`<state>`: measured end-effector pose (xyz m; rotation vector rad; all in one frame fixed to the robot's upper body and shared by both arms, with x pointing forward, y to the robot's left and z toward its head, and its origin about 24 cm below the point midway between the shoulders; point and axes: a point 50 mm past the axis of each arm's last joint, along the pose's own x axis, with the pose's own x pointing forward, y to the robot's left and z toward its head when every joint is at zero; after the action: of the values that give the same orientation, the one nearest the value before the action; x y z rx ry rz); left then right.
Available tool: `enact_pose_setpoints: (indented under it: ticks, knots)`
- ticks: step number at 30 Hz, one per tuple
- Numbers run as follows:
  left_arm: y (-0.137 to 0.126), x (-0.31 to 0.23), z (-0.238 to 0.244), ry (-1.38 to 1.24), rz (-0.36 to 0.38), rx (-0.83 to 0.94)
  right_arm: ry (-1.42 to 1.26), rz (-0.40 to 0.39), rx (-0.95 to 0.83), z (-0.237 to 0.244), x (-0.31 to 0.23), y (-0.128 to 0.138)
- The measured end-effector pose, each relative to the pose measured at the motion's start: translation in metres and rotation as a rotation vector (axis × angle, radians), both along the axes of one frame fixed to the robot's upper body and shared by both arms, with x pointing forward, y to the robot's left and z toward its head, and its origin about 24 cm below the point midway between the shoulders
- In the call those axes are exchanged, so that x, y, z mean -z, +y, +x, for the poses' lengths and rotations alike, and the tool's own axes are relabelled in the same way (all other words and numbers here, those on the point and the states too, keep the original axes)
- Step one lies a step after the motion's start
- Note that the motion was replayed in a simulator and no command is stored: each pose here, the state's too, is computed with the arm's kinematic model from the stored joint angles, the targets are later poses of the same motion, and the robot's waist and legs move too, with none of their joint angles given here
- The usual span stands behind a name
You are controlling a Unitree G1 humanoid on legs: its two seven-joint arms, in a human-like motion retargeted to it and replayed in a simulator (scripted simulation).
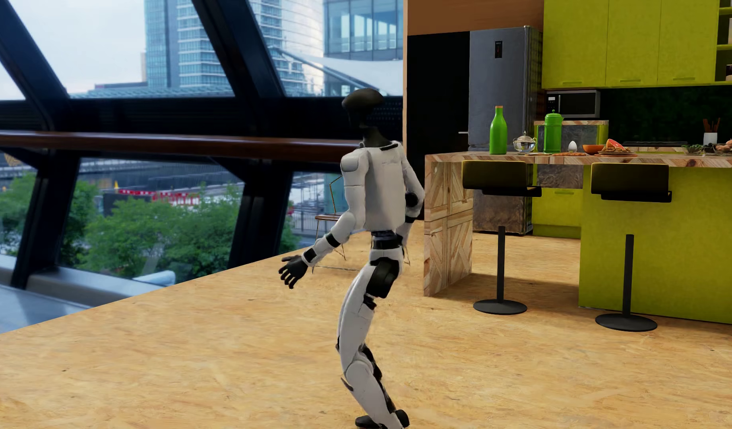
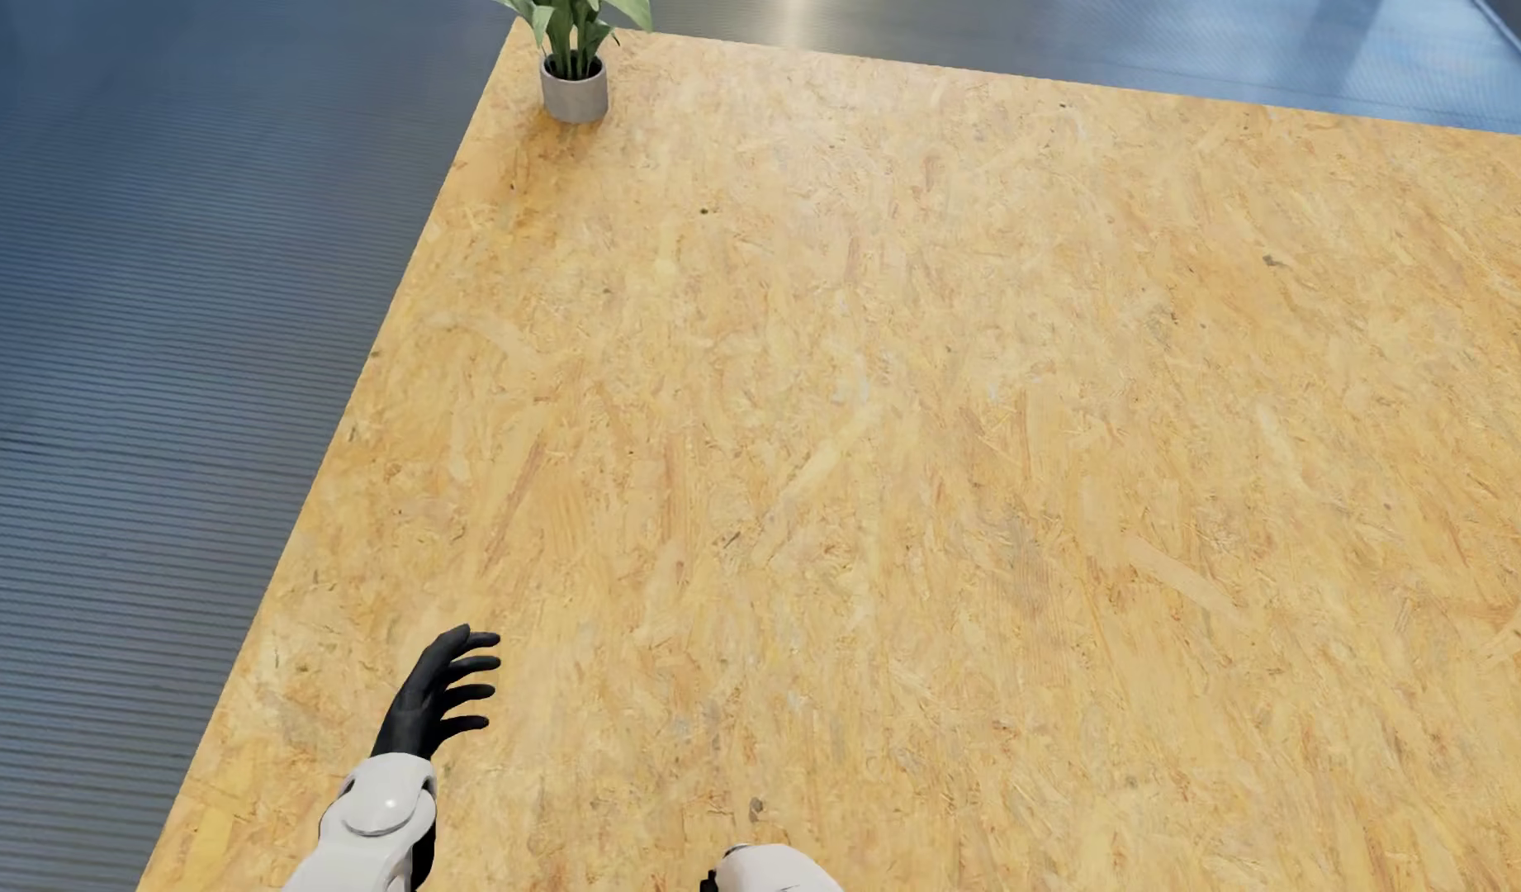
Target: Move towards the chair
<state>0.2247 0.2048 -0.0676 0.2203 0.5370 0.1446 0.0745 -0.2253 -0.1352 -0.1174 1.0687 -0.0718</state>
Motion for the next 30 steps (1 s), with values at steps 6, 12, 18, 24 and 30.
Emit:
enact_pose_setpoints:
  ticks: [6, 12, 18, 24, 30]
  knots:
    - [0.015, 0.042, -0.082, 0.167, 0.055, 0.137, -0.130, -0.047, 0.016, 0.049, -0.006, 0.035]
    - [-0.027, 0.017, -0.014, 0.049, -0.036, 0.039, -0.059, -0.029, -0.077, 0.027, 0.003, 0.017]
    - [0.006, 0.054, -0.104, 0.357, 0.001, 0.079, -0.199, -0.062, -0.031, 0.052, -0.008, 0.029]
    - [0.025, 0.018, -0.046, -0.046, 0.009, -0.129, -0.050, 0.025, -0.001, 0.026, -0.001, 0.011]
    - [-0.035, 0.034, -0.040, 0.151, -0.050, 0.114, 0.168, -0.133, -0.052, -0.025, 0.017, 0.008]
